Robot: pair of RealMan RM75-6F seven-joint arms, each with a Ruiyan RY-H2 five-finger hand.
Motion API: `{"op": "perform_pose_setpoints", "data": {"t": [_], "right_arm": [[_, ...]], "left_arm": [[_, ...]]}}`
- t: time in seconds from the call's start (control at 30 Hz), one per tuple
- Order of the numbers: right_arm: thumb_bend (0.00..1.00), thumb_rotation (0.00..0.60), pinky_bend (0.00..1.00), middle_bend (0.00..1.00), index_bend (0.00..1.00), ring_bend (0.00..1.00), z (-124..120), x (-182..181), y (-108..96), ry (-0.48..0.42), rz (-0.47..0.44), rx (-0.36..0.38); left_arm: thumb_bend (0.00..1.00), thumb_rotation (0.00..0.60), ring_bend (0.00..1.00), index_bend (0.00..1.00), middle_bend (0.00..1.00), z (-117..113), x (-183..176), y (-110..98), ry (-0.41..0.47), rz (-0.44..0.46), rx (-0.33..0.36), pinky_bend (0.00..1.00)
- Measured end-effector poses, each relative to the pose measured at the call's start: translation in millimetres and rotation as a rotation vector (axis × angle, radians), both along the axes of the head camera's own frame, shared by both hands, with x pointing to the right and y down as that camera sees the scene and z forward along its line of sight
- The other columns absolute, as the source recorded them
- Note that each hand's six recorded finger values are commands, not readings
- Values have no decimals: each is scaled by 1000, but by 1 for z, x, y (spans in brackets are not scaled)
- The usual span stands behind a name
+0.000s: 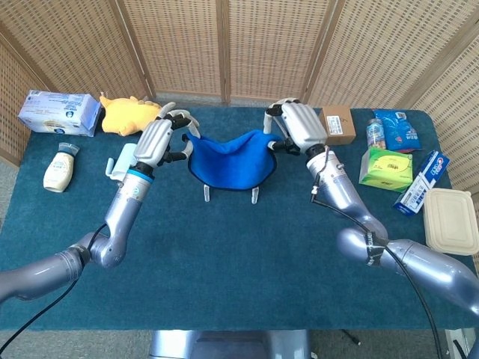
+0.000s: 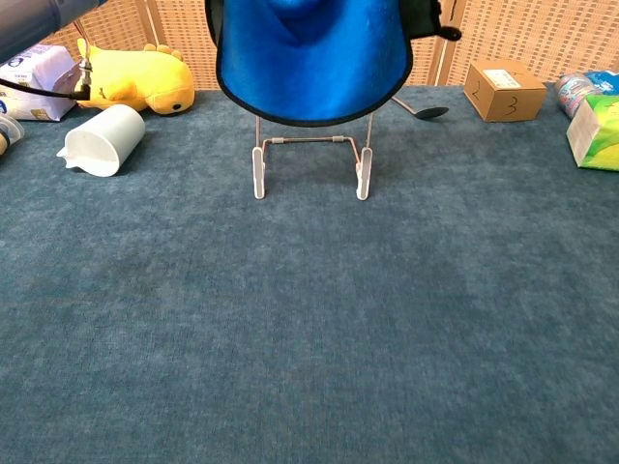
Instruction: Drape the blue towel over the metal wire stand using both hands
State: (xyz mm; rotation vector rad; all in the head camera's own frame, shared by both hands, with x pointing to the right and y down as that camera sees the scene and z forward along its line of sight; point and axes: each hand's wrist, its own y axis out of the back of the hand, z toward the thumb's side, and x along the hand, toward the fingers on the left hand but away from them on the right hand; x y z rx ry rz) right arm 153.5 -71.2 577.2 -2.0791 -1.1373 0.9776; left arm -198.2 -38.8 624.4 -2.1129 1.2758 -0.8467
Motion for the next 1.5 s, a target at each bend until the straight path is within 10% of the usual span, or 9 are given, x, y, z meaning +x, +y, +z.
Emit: {"op": "perform_pose_setpoints", "data": {"t": [1.5], "right_arm": [[406, 600, 227, 500, 1000, 307, 46, 7, 5, 65, 13, -32]], "left_arm": [[569, 600, 240, 791, 402, 37, -7, 10, -35, -19, -55, 62]]}}
